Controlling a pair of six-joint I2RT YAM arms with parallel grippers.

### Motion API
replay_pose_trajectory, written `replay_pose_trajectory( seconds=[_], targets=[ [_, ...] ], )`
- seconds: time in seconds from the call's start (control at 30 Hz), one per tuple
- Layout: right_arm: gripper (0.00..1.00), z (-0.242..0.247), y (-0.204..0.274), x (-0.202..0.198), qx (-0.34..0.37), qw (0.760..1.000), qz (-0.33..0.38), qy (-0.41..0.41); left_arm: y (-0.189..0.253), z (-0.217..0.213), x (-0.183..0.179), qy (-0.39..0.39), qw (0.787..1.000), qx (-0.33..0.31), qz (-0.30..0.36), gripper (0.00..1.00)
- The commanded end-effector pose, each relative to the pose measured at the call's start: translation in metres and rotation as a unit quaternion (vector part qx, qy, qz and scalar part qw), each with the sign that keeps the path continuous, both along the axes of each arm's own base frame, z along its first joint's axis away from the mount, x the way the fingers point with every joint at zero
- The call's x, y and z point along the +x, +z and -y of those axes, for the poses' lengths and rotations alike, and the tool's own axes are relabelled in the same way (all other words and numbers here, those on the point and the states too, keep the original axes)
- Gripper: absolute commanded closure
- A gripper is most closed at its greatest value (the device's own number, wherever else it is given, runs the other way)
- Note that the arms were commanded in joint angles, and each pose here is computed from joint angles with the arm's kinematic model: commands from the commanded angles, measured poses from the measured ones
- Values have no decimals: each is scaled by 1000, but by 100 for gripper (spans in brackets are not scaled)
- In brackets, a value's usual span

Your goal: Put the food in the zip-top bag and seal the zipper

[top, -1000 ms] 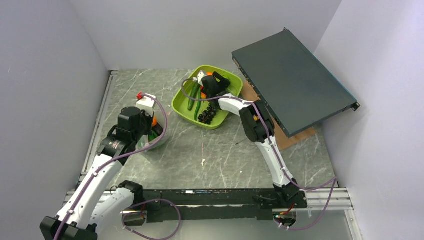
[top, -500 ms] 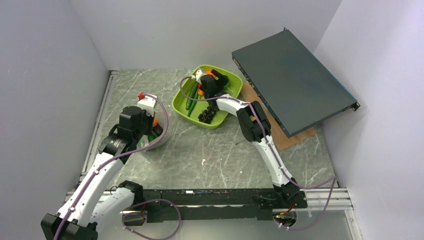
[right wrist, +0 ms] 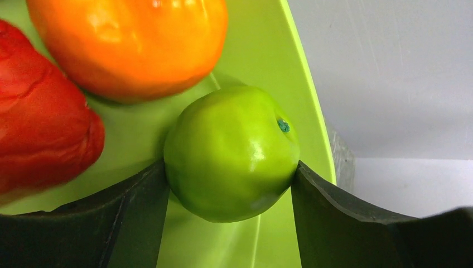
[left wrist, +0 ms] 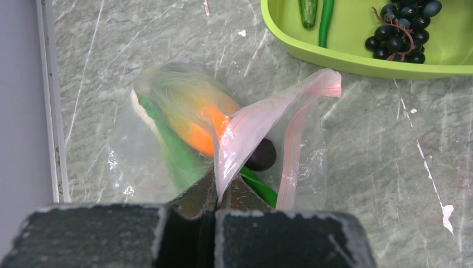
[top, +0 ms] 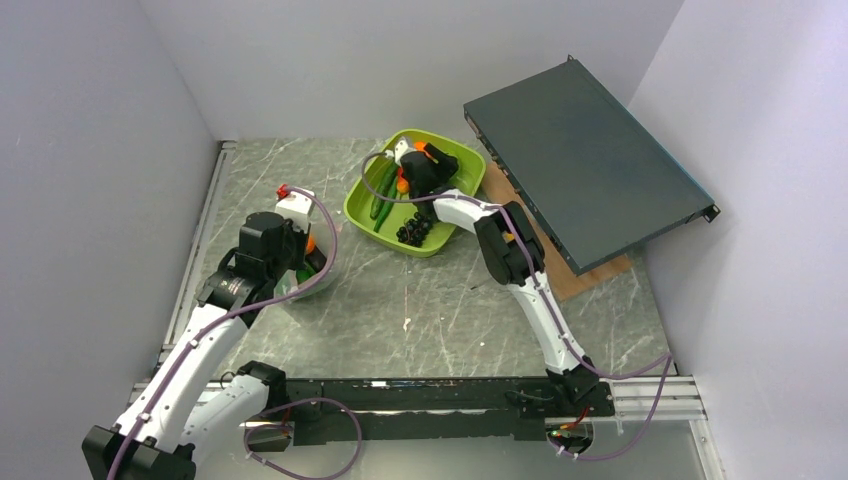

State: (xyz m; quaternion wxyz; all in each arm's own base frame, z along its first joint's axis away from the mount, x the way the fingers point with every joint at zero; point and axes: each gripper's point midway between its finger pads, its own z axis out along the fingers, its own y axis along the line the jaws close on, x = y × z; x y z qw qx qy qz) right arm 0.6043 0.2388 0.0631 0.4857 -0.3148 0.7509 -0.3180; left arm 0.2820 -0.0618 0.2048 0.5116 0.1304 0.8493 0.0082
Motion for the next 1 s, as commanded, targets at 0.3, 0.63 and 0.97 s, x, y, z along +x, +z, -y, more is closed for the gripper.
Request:
replay_pose_trajectory(
  seconds=[0.3, 0.63, 0.97],
  targets=[
    [100, -31, 89, -101, 152, 988, 5, -11, 34, 2, 3, -2, 998, -20, 58, 100],
    [100, -58, 113, -202, 362, 923, -97, 85, 38, 3, 0, -5, 998, -26, 64, 100],
    [100, -148, 165, -335, 448, 806, -162, 352, 39, 1, -1, -1, 997, -25, 68, 100]
  ],
)
